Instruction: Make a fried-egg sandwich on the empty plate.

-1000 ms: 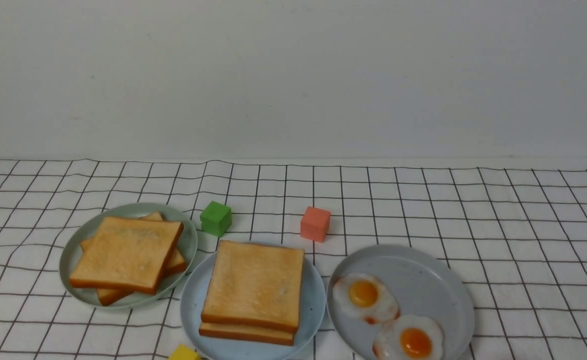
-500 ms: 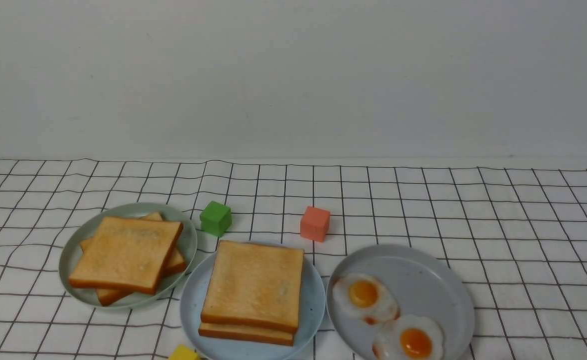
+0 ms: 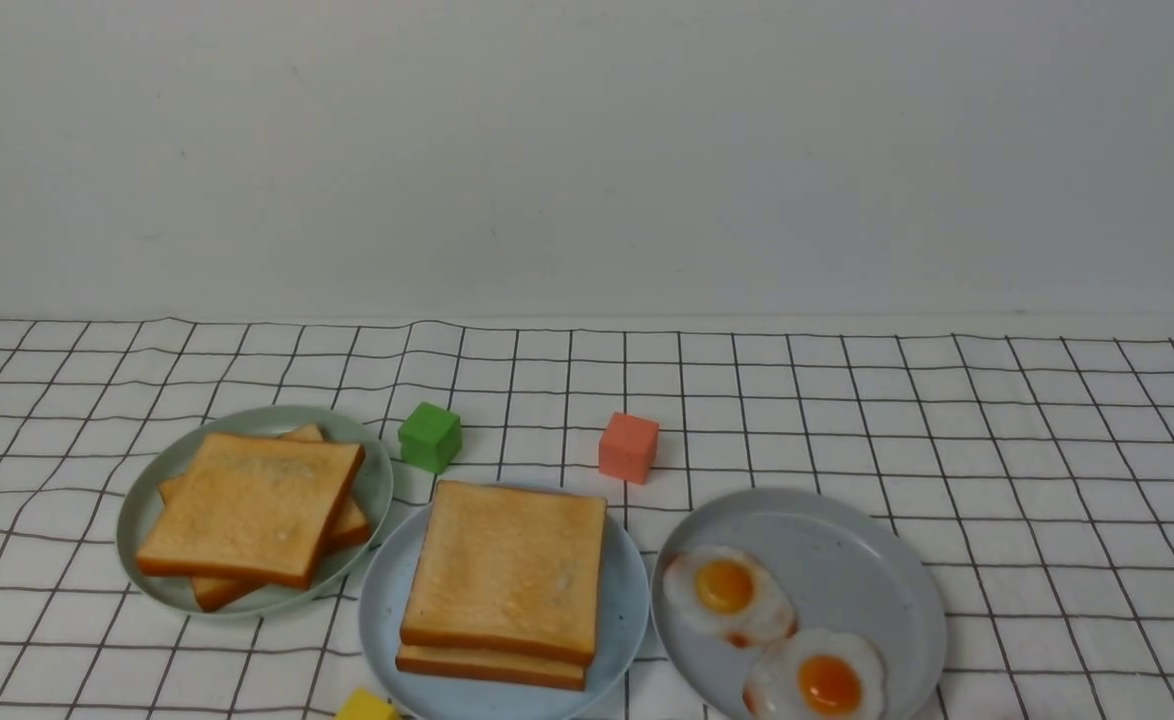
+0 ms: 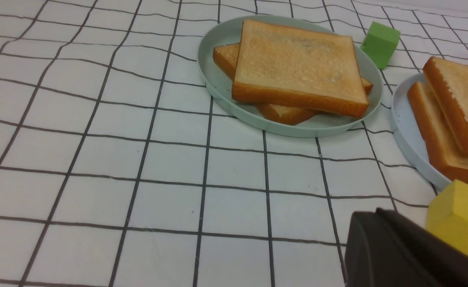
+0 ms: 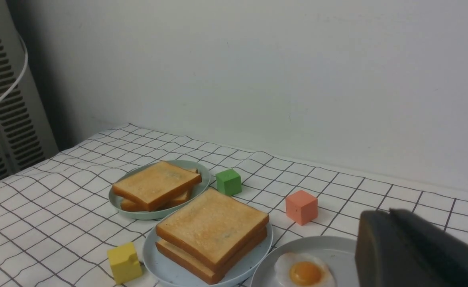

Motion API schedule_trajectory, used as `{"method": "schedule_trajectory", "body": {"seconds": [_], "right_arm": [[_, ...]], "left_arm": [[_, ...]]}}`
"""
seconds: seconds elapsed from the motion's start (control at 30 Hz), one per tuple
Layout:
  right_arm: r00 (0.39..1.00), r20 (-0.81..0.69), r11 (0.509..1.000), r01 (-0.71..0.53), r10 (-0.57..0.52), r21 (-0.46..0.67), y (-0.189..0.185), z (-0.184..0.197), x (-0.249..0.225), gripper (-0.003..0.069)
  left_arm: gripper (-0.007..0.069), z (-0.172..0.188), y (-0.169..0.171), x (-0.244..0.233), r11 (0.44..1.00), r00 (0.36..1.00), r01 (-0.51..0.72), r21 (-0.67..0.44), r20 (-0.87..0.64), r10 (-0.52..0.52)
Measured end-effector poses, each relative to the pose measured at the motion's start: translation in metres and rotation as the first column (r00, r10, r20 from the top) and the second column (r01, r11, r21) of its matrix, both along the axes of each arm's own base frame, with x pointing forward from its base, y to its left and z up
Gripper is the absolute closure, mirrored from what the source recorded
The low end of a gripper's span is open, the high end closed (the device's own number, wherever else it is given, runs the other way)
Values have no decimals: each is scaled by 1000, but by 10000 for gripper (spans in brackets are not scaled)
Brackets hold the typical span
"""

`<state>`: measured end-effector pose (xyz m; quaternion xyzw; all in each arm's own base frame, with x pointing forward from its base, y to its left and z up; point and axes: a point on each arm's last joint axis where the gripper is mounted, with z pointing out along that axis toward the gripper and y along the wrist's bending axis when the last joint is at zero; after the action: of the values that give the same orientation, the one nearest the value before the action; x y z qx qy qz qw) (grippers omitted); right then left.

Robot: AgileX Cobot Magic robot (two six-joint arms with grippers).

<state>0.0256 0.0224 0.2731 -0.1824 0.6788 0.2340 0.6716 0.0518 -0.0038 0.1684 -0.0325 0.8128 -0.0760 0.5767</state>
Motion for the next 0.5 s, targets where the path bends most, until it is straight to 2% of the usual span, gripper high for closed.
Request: {"method": "schedule_trajectory", "body": {"seconds": [0.07, 0.2, 0.33, 0.5], "right_arm": [[1000, 2, 1000, 13, -13, -3, 0, 0, 0, 608], [989, 6, 989, 150, -150, -12, -4, 0, 3, 602], [951, -21, 951, 307, -308, -25, -9, -10, 9, 596], [894, -103, 900, 430, -435, -71, -13, -40, 18, 592]], "left_arm": [[612, 0, 0, 0, 1000, 1000, 0, 1, 0, 0], [607, 0, 0, 0, 1000, 1000, 0, 1, 0, 0], [603, 0, 0, 0, 1000, 1000, 0, 1, 0, 0], [596, 0, 0, 0, 1000, 1000, 0, 1, 0, 0]]}}
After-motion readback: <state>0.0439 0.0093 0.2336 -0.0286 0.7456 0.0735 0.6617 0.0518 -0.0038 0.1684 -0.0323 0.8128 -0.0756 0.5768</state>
